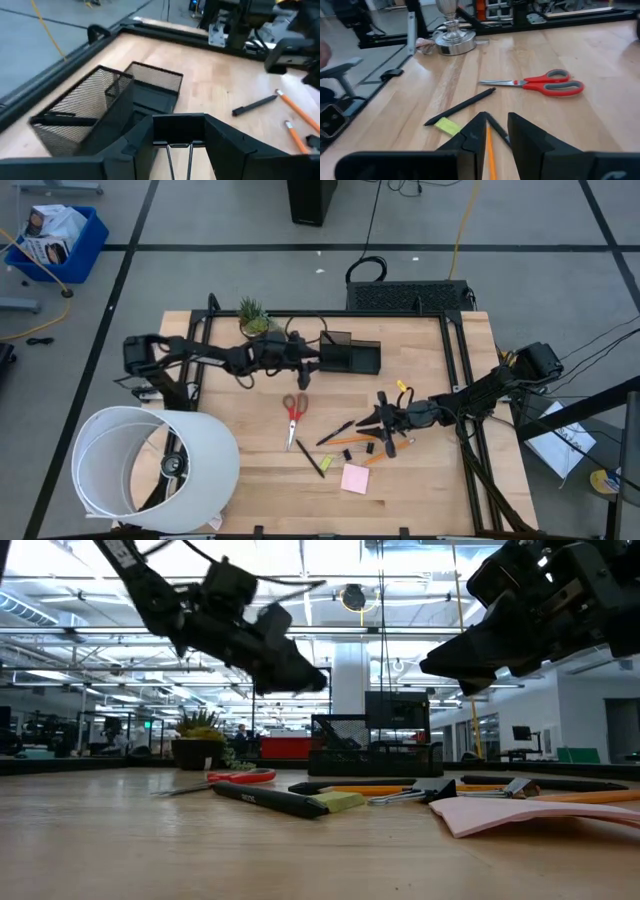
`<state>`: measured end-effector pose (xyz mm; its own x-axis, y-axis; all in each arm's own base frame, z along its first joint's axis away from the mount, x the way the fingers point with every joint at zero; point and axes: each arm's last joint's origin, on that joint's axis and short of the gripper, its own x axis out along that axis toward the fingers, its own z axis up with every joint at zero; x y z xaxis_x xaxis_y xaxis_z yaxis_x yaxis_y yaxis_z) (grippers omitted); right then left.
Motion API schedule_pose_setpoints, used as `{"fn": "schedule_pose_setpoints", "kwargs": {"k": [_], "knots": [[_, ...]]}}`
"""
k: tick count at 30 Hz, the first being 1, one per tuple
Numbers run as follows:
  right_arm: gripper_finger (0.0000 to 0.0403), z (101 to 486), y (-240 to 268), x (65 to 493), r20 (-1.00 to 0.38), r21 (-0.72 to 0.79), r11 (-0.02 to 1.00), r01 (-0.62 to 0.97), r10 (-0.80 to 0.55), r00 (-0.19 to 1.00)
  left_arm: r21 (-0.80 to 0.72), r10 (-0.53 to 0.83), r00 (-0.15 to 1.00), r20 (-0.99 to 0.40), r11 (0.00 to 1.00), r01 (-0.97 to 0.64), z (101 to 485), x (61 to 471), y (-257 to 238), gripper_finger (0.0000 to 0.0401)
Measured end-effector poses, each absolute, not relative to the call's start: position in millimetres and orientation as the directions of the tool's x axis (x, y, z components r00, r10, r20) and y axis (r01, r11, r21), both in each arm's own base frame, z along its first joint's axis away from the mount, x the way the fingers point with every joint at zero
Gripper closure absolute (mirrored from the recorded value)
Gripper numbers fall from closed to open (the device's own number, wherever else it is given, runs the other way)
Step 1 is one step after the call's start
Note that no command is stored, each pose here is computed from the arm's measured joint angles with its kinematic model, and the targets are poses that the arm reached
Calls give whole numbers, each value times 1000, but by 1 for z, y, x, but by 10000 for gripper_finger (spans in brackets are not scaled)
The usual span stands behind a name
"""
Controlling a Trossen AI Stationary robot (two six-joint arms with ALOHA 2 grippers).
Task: Pick and place office supplies into organizer
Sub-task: Put the binder clip into the desk organizer
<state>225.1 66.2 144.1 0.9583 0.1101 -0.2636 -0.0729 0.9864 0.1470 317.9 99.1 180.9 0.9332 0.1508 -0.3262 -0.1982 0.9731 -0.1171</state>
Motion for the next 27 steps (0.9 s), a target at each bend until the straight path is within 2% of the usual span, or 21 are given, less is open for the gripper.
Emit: {"fn": "schedule_pose_setpoints", "kwargs": {"k": [3,7,12,21,27], "knots": [[330,144,65,225,-262,133,990,-51,85,961,-139,138,913,-385,969,-205,168,329,108,258],[330,144,66,225,-263,133,990,-51,85,961,-167,109,911,-398,968,-189,159,345,114,258],[330,144,66,225,-263,148,988,-47,85,961,-159,56,883,-467,976,-147,147,358,117,233],[330,144,66,225,-263,151,987,-47,86,961,-2,161,841,-517,982,-189,147,370,125,258],[330,144,66,225,-262,151,987,-47,85,961,64,207,825,-525,977,-204,149,371,129,221]]}}
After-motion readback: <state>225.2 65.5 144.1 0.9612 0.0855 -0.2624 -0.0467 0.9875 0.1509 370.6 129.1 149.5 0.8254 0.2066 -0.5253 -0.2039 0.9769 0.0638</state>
